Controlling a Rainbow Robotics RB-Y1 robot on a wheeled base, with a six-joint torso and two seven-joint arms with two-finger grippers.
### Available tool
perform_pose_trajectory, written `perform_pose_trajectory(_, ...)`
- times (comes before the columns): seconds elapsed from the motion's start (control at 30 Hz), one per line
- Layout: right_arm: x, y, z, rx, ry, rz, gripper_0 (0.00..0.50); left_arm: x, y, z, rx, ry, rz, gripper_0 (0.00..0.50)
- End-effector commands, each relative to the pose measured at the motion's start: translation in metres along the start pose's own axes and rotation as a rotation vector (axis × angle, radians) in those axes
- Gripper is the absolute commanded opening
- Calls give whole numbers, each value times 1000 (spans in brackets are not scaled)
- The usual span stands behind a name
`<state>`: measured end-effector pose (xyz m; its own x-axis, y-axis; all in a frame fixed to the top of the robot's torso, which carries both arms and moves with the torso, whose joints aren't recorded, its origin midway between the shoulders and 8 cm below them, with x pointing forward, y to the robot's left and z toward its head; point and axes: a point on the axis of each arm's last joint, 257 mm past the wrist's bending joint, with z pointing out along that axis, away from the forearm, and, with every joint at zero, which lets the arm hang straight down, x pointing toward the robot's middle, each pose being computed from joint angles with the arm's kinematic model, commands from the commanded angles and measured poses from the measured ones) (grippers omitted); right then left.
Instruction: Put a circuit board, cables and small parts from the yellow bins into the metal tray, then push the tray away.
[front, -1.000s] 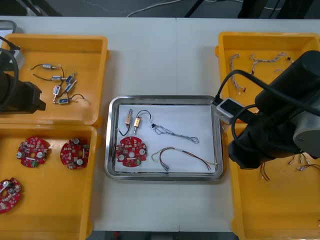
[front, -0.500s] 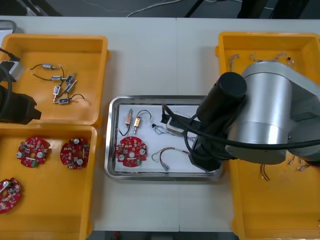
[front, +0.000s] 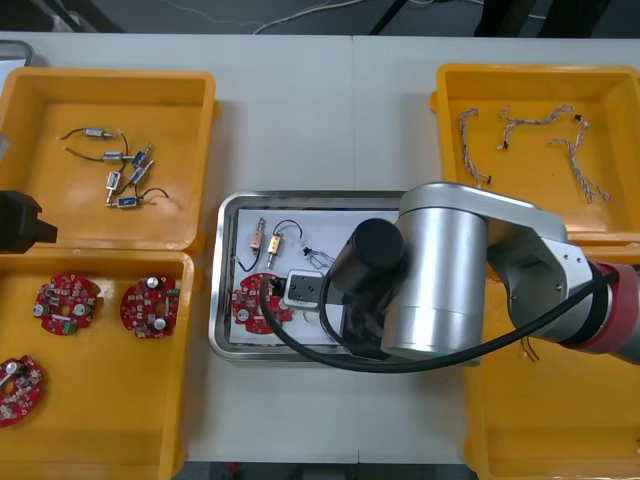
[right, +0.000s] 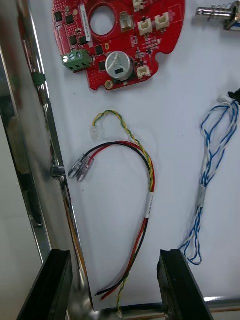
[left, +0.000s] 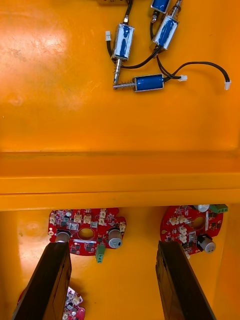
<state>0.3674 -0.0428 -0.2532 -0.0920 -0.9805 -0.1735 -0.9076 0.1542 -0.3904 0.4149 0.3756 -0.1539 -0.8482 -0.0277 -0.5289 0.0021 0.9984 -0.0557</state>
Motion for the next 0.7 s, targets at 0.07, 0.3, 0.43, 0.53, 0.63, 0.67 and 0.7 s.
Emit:
perform_pose_trajectory(0.07, -34, 15, 3, 28, -25, -109, 500, -5, 13, -13, -49, -23, 46, 500)
perform_pose_trajectory(0.3, -42, 34, 10, 25, -25, -152, 500, -6, 13, -12, -50, -26, 46, 500)
perform_pose_trajectory(0.43, -39, 44, 17, 15, -11, -167, 500, -6, 13, -12, -50, -26, 46, 500)
perform_pose_trajectory(0.53, -38, 49, 21, 20, -12, -173, 500, -6, 13, -12, -50, -26, 46, 500)
perform_pose_trajectory(0.63, -35, 54, 27, 23, -12, -172, 500, -6, 13, -12, -50, -26, 46, 500)
perform_pose_trajectory(0.67, -36, 56, 29, 21, -14, -171, 500, -6, 13, -12, -50, -26, 46, 500)
perform_pose_trajectory(0.7, -34, 57, 32, 21, -9, -169, 500, -6, 13, -12, -50, -26, 46, 500)
